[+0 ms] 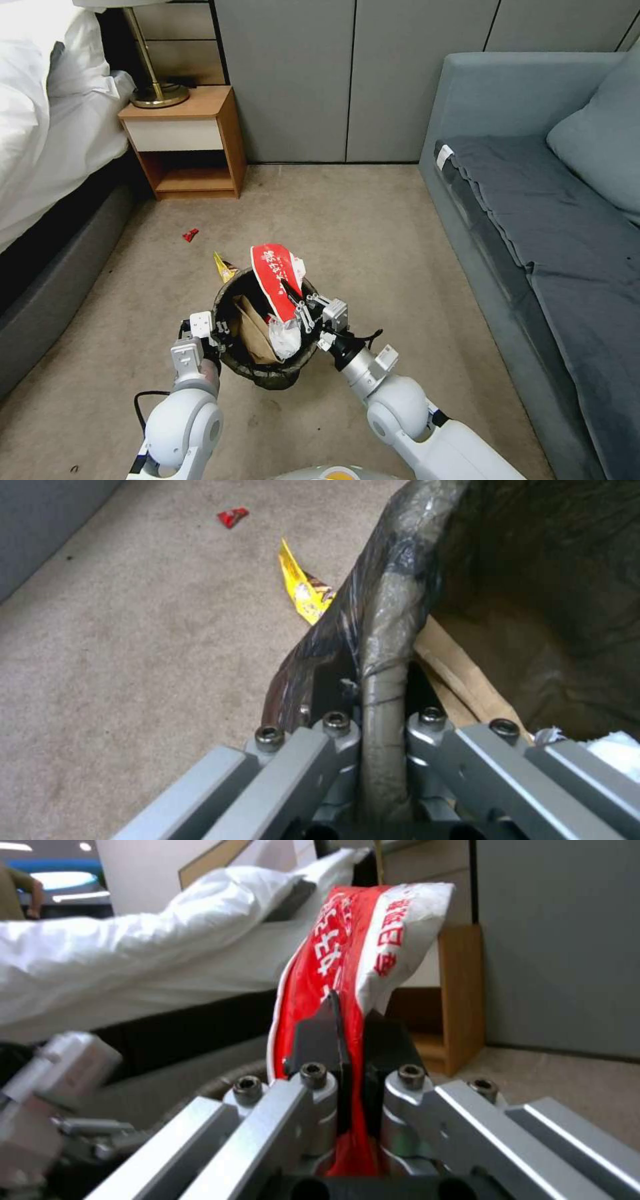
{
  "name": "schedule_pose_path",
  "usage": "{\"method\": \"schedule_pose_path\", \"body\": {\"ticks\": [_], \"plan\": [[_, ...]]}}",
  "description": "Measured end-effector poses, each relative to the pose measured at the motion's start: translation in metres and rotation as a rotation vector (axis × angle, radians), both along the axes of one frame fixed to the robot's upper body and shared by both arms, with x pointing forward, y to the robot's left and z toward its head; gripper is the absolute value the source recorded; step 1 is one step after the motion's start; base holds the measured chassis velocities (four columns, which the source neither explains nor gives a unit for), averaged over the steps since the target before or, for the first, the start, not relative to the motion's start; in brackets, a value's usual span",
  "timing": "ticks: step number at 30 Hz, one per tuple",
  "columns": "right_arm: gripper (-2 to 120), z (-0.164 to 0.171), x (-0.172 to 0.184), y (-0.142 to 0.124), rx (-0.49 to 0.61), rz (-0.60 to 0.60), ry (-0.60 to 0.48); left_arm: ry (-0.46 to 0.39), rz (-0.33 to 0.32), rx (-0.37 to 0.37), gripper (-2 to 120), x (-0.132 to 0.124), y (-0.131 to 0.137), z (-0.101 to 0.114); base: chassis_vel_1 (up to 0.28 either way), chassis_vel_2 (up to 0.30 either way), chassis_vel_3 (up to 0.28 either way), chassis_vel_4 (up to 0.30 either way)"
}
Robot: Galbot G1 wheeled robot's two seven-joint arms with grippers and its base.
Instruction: Pick up the trash bin, then pick up the garbage from the floor and place it into the trash bin.
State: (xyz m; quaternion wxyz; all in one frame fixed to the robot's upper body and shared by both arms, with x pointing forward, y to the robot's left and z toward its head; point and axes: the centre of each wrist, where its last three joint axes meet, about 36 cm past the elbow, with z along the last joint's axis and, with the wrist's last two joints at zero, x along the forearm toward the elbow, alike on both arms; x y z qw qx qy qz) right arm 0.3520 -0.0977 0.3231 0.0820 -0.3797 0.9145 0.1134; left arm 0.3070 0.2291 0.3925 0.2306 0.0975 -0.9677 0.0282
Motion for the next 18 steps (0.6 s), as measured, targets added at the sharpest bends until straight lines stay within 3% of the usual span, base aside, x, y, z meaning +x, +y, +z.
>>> {"method": "schedule_pose_path", "body": {"ticks": [9,18], "plan": [[1,-0.027,0.006,-0.007,-0.046,-0.030,0.037,-0.009,-0.001,0.000,0,-0.001,0.000,0.004,0.000,0.000,0.000,0.000],[32,-0.042,-0.005,-0.009,-0.120,-0.024,0.064,-0.018,0.000,-0.009,0,-0.001,-0.002,0.007,0.000,0.000,0.000,0.000]]}}
